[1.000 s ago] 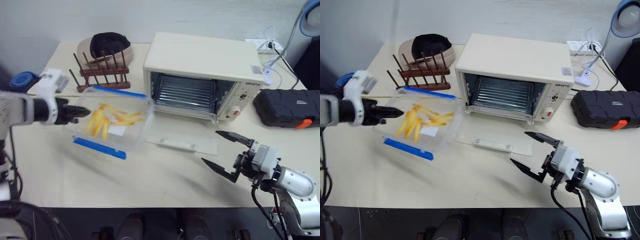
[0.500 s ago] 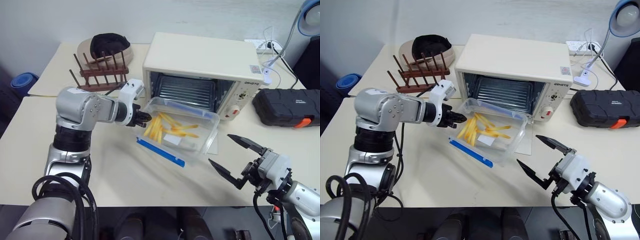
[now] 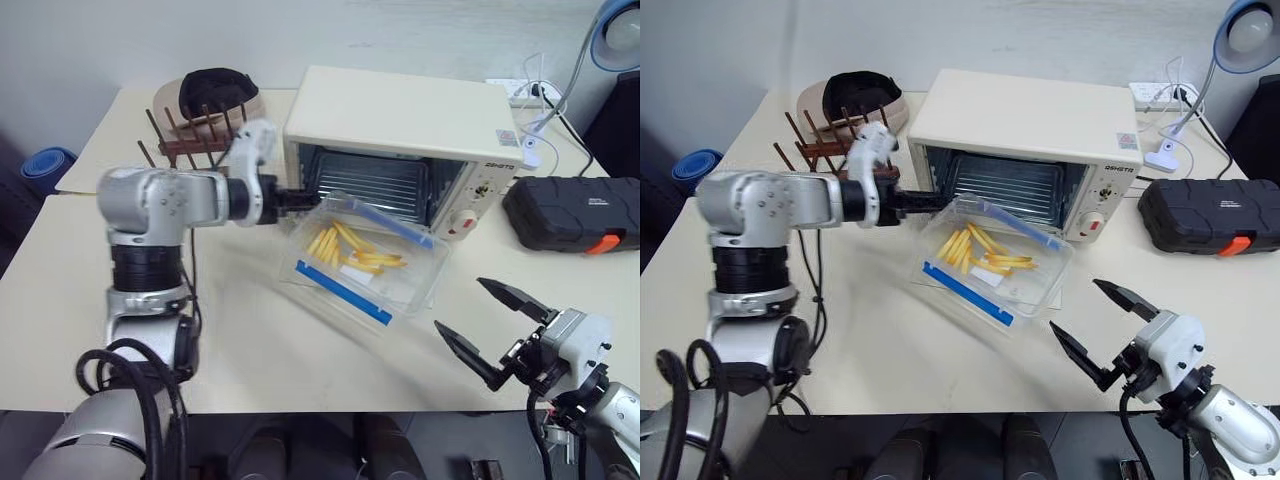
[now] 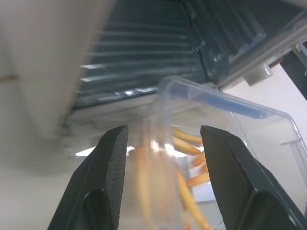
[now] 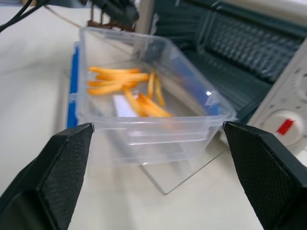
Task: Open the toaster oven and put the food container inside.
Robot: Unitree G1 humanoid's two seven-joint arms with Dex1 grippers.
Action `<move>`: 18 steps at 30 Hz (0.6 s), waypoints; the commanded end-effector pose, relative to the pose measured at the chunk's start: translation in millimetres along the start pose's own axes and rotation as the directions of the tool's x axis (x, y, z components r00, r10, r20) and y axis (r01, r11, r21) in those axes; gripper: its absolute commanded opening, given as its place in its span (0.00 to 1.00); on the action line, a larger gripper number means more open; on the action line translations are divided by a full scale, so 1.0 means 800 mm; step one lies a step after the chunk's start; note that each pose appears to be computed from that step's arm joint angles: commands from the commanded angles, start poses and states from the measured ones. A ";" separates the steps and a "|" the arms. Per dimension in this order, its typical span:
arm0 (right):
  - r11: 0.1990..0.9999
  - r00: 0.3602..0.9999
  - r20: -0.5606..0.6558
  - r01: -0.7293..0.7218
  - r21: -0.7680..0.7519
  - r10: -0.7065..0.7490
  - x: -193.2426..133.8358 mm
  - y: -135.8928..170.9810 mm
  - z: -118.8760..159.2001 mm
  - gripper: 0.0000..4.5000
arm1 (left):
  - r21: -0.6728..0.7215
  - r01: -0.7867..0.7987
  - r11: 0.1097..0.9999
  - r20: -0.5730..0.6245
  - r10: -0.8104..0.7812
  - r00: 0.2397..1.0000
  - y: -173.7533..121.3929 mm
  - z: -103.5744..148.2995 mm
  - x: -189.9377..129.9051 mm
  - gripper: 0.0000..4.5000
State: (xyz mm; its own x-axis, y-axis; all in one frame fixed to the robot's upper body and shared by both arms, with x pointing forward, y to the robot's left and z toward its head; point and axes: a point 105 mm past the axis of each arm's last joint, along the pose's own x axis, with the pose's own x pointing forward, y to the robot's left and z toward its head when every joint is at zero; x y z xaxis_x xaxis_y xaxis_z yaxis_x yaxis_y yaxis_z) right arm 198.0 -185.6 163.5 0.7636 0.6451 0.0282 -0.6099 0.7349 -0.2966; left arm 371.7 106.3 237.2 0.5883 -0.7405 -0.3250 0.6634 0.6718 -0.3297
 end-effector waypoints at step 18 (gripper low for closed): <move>0.968 0.968 -0.147 -0.177 0.175 0.204 0.040 0.040 -0.025 0.01 | 0.461 0.503 0.731 -0.180 -0.478 0.860 -0.045 -0.144 0.004 0.00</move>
State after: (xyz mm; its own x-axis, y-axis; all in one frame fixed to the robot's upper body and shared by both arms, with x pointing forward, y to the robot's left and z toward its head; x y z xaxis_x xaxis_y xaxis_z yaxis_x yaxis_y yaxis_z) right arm 200.8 -137.3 129.7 0.6020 0.7773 -0.1828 -0.7972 0.5982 -0.0821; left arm 297.0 87.1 139.5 0.1003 -0.9503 -0.2947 0.9915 0.1200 -0.0494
